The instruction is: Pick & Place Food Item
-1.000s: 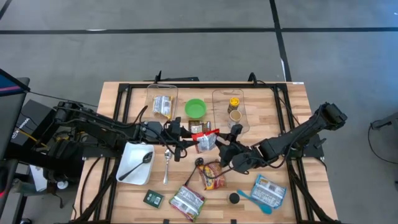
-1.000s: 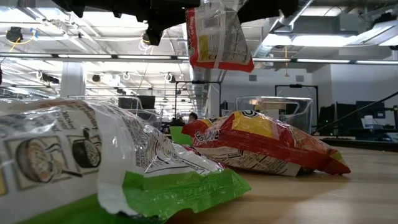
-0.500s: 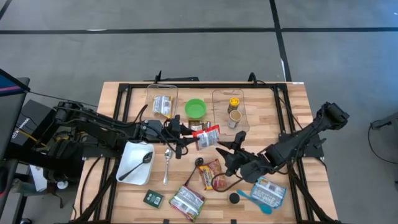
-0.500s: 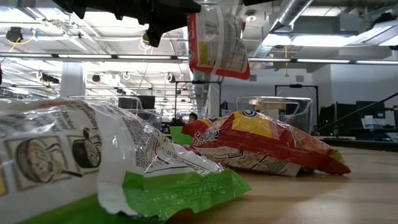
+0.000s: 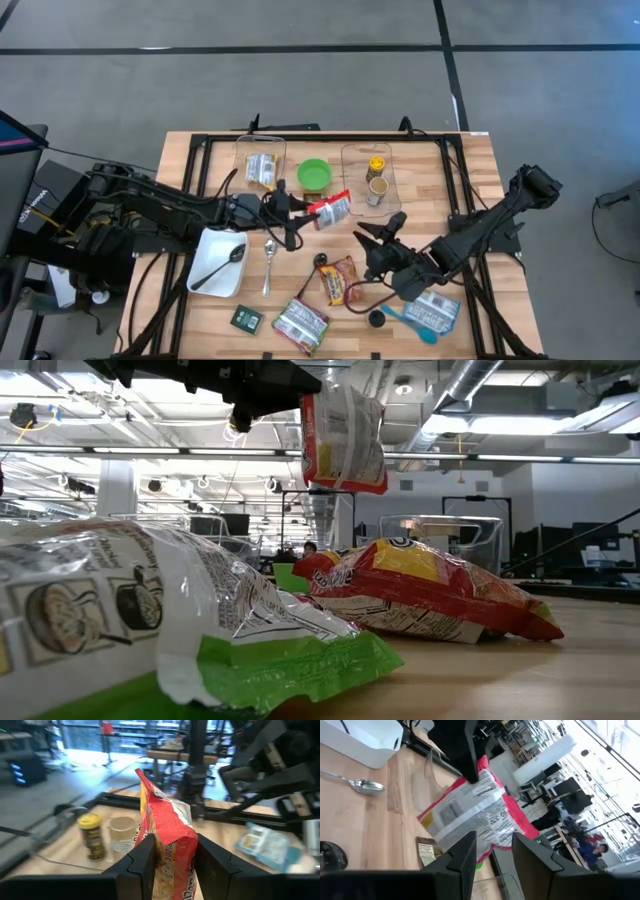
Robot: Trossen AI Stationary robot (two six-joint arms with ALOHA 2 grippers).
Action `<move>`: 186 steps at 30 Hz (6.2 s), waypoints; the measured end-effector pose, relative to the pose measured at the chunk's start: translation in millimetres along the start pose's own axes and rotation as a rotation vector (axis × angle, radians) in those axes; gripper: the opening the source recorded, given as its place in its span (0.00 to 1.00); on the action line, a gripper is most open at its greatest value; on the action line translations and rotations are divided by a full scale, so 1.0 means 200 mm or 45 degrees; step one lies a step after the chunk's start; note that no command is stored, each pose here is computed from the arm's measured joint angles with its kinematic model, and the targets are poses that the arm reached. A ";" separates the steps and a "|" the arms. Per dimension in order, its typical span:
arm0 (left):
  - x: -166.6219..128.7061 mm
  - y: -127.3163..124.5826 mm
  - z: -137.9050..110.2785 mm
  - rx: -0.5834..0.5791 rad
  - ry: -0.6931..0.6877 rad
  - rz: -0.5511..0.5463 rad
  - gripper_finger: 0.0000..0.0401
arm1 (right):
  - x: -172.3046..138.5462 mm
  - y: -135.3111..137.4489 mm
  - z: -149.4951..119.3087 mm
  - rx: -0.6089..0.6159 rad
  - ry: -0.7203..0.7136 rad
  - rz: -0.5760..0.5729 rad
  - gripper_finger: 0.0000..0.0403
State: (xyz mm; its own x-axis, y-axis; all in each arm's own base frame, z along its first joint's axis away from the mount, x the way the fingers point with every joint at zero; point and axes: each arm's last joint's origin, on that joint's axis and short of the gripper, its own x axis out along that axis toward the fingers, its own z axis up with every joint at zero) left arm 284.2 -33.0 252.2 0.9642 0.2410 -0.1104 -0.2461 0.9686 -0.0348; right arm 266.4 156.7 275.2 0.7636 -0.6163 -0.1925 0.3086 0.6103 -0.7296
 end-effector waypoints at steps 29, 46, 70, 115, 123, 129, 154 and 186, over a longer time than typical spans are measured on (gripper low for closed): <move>-0.31 0.54 0.19 0.591 0.328 1.022 0.28 | 0.05 -0.01 -0.03 0.026 0.057 -0.015 0.29; -0.24 0.67 0.05 0.571 0.602 1.055 0.27 | 0.05 -0.01 -0.04 0.030 0.068 -0.013 0.29; -0.07 0.73 -0.19 0.608 0.888 1.052 0.26 | 0.05 -0.01 -0.06 -0.014 0.083 -0.014 0.29; -0.18 0.74 -0.14 0.536 0.892 1.237 0.23 | 0.05 -0.01 -0.06 0.019 0.084 -0.015 0.29; -0.14 0.77 -0.21 0.560 0.984 1.240 0.23 | 0.05 -0.01 -0.06 0.019 0.084 -0.015 0.29; -0.12 0.76 -0.24 0.534 1.011 1.140 0.23 | 0.05 -0.01 -0.06 0.047 0.083 -0.015 0.29; -0.09 0.75 -0.25 0.450 0.973 0.946 0.23 | 0.05 -0.01 -0.06 0.053 0.084 -0.012 0.29; -0.15 0.67 -0.09 0.291 0.690 0.858 0.51 | 0.05 -0.01 -0.06 0.053 0.084 -0.012 0.29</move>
State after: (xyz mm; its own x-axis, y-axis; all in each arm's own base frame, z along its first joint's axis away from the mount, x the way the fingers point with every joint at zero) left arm 219.9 87.6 233.6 0.4285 0.7577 -0.4922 -0.6623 0.6339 0.3994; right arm 266.7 143.9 267.3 0.7220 -0.6526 -0.2296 0.3399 0.6237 -0.7038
